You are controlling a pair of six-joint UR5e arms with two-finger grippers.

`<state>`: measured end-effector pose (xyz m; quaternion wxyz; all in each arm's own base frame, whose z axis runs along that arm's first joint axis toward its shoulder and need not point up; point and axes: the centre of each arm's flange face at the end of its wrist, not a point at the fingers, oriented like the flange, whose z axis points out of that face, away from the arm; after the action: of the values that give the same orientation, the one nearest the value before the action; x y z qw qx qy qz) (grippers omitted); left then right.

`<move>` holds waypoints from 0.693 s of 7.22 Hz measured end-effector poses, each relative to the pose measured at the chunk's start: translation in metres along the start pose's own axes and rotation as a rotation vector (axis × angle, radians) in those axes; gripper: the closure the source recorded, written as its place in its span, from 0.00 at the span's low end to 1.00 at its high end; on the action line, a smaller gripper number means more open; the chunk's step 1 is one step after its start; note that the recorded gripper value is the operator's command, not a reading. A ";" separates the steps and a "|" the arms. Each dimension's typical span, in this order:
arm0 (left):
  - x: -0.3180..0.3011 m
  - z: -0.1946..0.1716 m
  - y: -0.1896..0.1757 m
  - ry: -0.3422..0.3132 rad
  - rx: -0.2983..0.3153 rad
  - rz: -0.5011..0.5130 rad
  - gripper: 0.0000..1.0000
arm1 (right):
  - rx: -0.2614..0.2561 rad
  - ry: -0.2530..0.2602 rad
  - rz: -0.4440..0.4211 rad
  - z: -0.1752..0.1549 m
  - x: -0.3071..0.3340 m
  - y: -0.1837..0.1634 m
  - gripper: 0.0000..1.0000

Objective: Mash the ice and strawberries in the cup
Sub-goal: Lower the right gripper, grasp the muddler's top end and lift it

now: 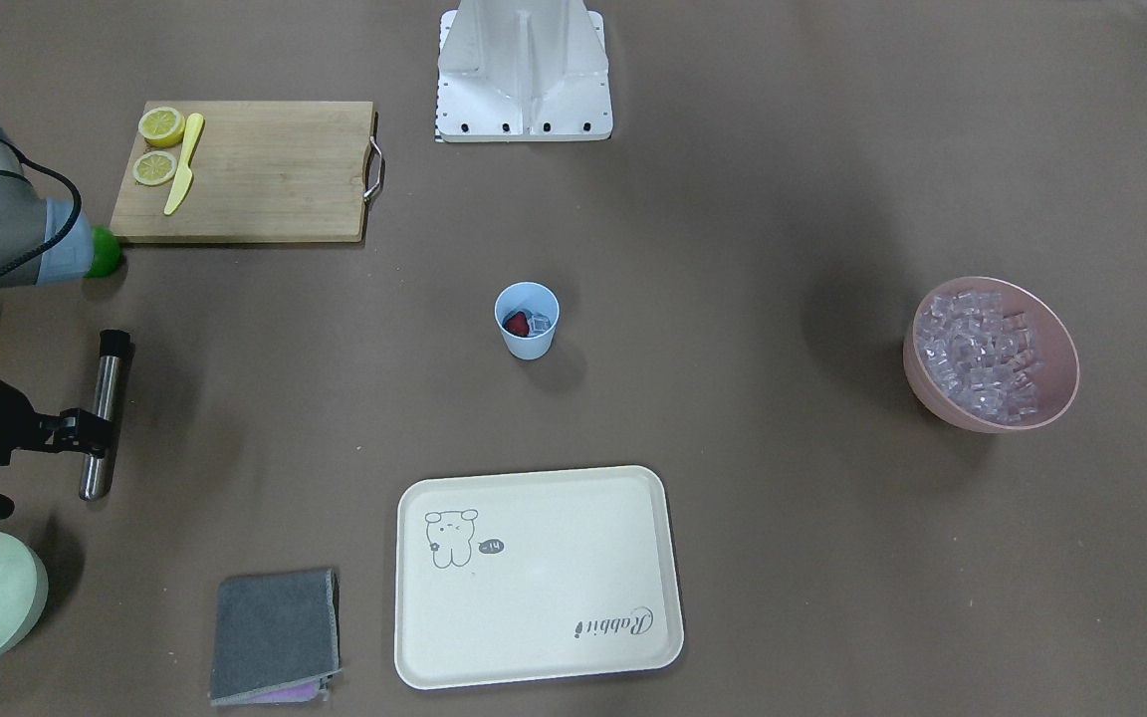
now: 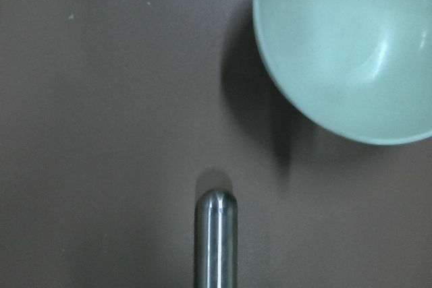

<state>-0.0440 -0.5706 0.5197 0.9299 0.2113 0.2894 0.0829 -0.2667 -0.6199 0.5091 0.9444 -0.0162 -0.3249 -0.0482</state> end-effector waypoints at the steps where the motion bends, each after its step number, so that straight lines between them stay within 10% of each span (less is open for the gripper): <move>1: 0.000 0.001 0.001 0.002 0.004 0.000 0.03 | -0.012 0.003 -0.008 0.008 -0.005 0.002 0.00; 5: -0.002 0.002 0.012 0.004 0.015 0.008 0.03 | -0.021 0.009 -0.024 0.027 -0.010 0.002 0.07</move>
<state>-0.0445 -0.5608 0.5278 0.9273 0.2193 0.2912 0.0848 -0.2907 -0.6157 0.5238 0.9449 -0.0220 -0.3204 -0.0630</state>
